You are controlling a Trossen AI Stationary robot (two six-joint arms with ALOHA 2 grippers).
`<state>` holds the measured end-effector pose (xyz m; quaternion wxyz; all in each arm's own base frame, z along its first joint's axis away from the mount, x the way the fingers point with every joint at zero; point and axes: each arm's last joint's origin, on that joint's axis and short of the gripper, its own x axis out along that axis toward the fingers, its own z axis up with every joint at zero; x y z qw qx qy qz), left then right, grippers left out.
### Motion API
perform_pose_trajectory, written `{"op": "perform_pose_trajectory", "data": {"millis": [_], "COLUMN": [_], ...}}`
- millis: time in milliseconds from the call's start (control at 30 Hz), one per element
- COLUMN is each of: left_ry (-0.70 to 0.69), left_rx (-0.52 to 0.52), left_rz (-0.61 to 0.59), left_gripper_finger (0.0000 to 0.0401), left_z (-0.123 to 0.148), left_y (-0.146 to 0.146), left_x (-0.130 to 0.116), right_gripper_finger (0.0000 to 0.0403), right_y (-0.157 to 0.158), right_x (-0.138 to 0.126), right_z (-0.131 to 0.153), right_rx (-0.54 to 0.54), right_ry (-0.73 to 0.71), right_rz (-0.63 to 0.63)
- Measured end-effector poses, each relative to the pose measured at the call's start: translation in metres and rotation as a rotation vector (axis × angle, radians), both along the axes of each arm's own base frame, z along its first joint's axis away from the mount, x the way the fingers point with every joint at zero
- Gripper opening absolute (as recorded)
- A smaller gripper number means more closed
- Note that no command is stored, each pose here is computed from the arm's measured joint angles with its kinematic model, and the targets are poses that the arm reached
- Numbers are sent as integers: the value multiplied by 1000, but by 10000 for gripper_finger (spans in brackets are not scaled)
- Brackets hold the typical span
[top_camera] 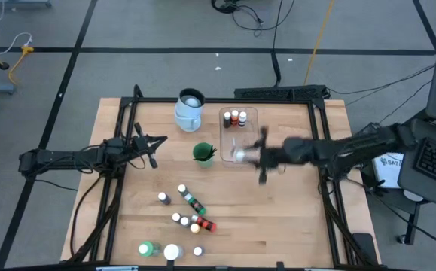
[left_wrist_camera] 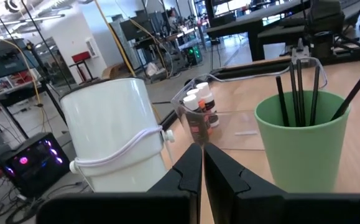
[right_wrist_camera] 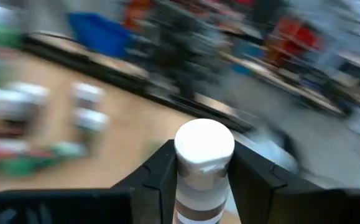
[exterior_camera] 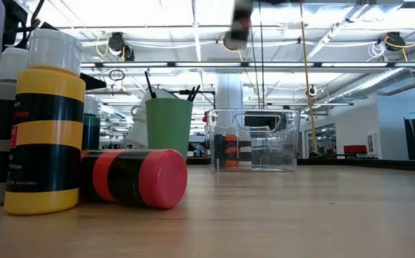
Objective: Pick & Place Paint Supplies
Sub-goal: Put the small white paint bottle into the transparent bin
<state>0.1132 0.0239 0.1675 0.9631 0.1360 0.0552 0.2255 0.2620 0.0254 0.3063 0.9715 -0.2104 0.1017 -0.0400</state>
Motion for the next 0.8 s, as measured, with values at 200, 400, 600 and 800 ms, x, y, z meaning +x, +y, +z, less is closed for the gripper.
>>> {"op": "perform_pose_trajectory", "data": {"millis": [200, 400, 600, 800], "left_ry": [9, 9, 10, 14], "left_rx": [17, 17, 18, 5], "left_rz": [-1, 0, 34, 36], "left_gripper_finger": [21, 21, 21, 21], "left_z": [0, 0, 0, -1], "left_y": [0, 0, 1, 1], "left_x": [0, 0, 0, -1], "right_gripper_finger": [107, 107, 107, 107], "right_y": [-84, -136, -153, -165], "right_x": [-39, -56, -43, -31], "right_z": [-43, -87, -116, -134], "right_rx": [85, 228, 222, 169], "right_ry": [-109, -82, -39, -67], "right_rz": [-153, -291, -286, -399]}}
